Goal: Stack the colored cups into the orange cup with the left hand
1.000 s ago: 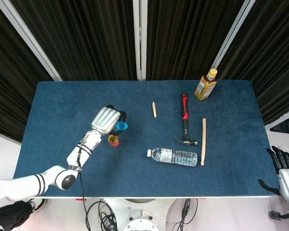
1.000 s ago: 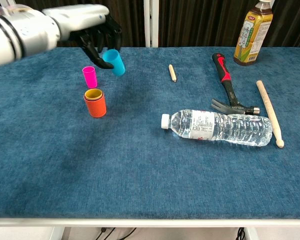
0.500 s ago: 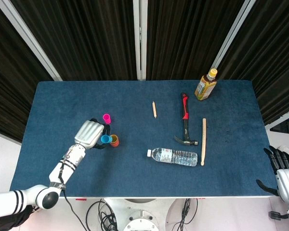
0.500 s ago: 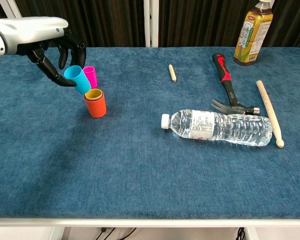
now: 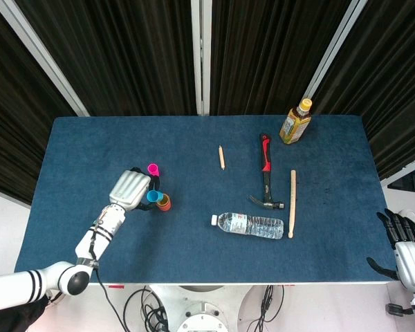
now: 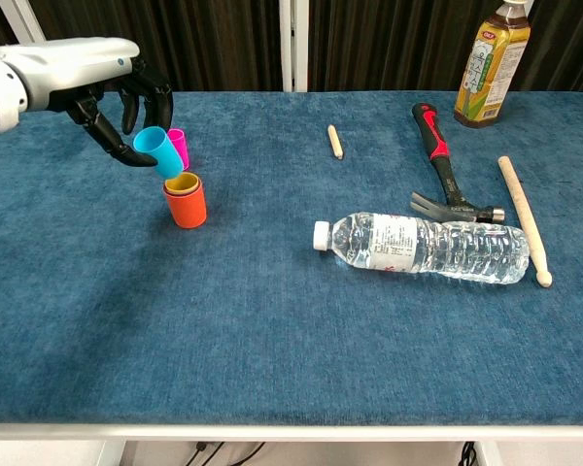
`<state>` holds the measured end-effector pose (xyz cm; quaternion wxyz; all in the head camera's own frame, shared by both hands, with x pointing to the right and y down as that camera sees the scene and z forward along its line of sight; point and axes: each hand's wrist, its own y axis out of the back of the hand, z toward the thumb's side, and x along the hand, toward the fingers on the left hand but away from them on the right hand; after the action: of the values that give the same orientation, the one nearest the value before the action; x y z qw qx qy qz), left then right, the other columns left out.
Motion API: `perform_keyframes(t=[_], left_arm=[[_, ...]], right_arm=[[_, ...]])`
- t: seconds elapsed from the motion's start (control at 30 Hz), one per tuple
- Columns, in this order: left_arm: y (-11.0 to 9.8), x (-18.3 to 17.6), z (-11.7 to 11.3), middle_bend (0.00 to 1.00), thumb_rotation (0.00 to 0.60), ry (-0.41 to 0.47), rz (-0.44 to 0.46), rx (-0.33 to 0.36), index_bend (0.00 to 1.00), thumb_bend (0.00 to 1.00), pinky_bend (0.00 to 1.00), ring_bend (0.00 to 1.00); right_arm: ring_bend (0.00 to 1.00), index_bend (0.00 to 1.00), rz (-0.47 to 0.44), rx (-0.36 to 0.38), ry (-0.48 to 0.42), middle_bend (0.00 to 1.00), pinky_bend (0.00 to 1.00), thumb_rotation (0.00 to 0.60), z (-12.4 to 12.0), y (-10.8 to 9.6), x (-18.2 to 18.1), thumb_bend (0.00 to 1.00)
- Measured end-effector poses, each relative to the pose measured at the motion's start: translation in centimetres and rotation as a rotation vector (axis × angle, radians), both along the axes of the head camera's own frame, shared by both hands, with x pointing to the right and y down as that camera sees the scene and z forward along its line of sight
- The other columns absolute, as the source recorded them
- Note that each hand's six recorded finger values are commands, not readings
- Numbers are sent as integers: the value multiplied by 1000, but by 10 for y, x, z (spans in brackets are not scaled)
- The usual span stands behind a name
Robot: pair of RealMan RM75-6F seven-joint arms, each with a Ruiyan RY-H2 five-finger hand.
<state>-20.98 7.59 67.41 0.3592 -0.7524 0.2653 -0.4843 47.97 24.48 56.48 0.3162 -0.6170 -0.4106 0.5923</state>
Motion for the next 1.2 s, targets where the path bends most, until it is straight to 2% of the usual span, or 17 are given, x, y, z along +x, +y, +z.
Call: perform_keyframes(t=[0.2,0.27,0.37,0.47,0.67,0.83,1.0,1.2], left_arm=[[4,3,8,509,600,-2,22,2,501,205,323,506],[6,4,10,478,600,0,28,-7,463,202,322,489],[9,5,13,299,600,0,34,-30,209,174,288,357],[10,7,13,165,600,16,34,-36,57,158,218,231],[1,9,5,148,600,24,41,20,53,152,171,173],[-19,6,1,158,600,14,12,56,79,148,165,170],[-40,-4,12,171,600,-28,-33,52,115,147,176,170],[-58,-21,38,187,600,-90,-103,7,160,146,177,171]], right_arm=[[0,0,3,-13,-2,0,0,600,3,-1,1,124],[0,0,4,-14,-3,0,0,600,4,-1,1,125],[0,0,6,-15,-3,0,0,600,4,0,1,124],[0,0,11,-16,-1,0,0,600,5,0,3,125],[0,0,13,-15,0,0,0,600,4,2,5,124],[0,0,14,-6,5,0,0,600,0,2,5,124],[0,0,13,-4,4,0,0,600,-1,2,1,124],[0,0,4,-5,6,0,0,600,-1,2,-3,124]])
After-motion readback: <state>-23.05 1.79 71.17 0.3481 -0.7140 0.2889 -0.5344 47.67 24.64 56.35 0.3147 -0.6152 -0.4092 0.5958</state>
